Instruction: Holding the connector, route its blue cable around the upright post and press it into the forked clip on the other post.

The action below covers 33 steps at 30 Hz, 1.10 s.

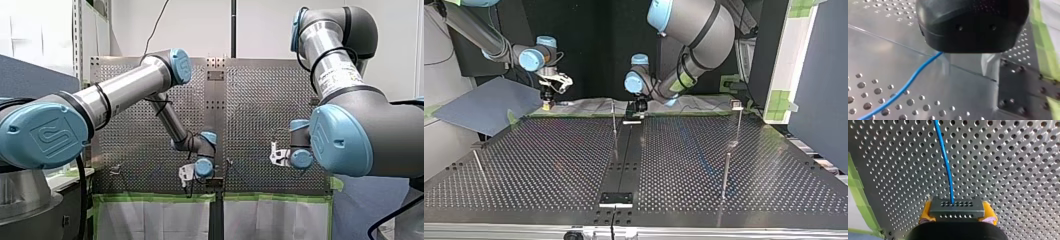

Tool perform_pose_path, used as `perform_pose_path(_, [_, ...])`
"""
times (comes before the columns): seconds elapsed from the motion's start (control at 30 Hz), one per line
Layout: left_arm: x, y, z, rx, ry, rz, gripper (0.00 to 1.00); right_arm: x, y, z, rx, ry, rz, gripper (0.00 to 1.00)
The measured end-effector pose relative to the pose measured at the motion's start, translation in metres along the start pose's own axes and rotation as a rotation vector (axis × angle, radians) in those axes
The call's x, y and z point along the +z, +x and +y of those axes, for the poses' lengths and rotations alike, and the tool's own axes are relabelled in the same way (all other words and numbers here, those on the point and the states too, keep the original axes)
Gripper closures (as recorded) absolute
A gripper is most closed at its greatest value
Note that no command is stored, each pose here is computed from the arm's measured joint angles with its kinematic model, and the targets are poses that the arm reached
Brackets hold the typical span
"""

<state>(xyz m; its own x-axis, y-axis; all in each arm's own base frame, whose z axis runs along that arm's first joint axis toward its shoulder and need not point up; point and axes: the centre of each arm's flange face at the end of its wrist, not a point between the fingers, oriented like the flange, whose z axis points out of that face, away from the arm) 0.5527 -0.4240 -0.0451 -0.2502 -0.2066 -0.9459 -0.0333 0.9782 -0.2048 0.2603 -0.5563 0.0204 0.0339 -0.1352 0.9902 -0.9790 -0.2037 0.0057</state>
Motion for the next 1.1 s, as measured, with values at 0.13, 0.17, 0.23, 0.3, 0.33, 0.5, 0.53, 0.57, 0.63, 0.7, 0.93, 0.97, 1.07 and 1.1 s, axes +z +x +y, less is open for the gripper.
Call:
perform_pose_path(0.13, [-0.010,0.006,0.000,0.044,0.007,0.008,0.04,-0.001,-0.001,-0.003,0.002,0.011,-0.002,1.00])
perform_pose_path(0.17, [-0.012,0.006,-0.002,0.052,0.013,0.009,0.04,-0.001,-0.001,-0.004,0.002,0.013,-0.002,1.00])
perform_pose_path(0.23, [-0.018,0.004,-0.007,0.067,0.034,0.008,0.04,-0.001,-0.001,-0.005,0.002,0.016,-0.002,1.00])
perform_pose_path(0.3, [-0.024,0.000,-0.012,0.080,0.057,0.003,0.04,-0.001,-0.001,-0.006,0.002,0.018,-0.002,1.00])
perform_pose_path(0.33, [-0.026,-0.002,-0.014,0.085,0.068,0.000,0.04,-0.002,-0.001,-0.006,0.002,0.019,-0.003,1.00])
perform_pose_path(0.5, [-0.041,-0.014,-0.024,0.113,0.120,-0.022,0.04,-0.002,-0.003,-0.008,0.003,0.024,-0.005,1.00])
perform_pose_path(0.53, [-0.044,-0.015,-0.026,0.120,0.126,-0.023,0.04,-0.002,-0.003,-0.008,0.004,0.027,-0.006,1.00])
perform_pose_path(0.57, [-0.047,-0.017,-0.027,0.127,0.131,-0.025,0.04,-0.002,-0.003,-0.009,0.004,0.028,-0.006,1.00])
perform_pose_path(0.63, [-0.055,-0.019,-0.031,0.141,0.142,-0.025,0.04,-0.003,-0.003,-0.009,0.004,0.030,-0.007,1.00])
perform_pose_path(0.7, [-0.064,-0.018,-0.032,0.153,0.149,-0.019,0.04,-0.003,-0.004,-0.010,0.004,0.032,-0.008,1.00])
perform_pose_path(0.93, [-0.086,-0.004,-0.039,0.180,0.170,0.004,0.04,-0.004,-0.010,-0.012,0.007,0.039,-0.018,1.00])
perform_pose_path(0.97, [-0.088,-0.003,-0.041,0.182,0.173,0.005,0.04,-0.004,-0.011,-0.012,0.008,0.039,-0.019,1.00])
perform_pose_path(1.07, [-0.095,0.000,-0.046,0.188,0.180,0.006,0.04,-0.004,-0.014,-0.012,0.008,0.040,-0.022,1.00])
perform_pose_path(1.1, [-0.097,0.001,-0.048,0.189,0.182,0.006,0.04,-0.004,-0.014,-0.012,0.009,0.041,-0.022,1.00])
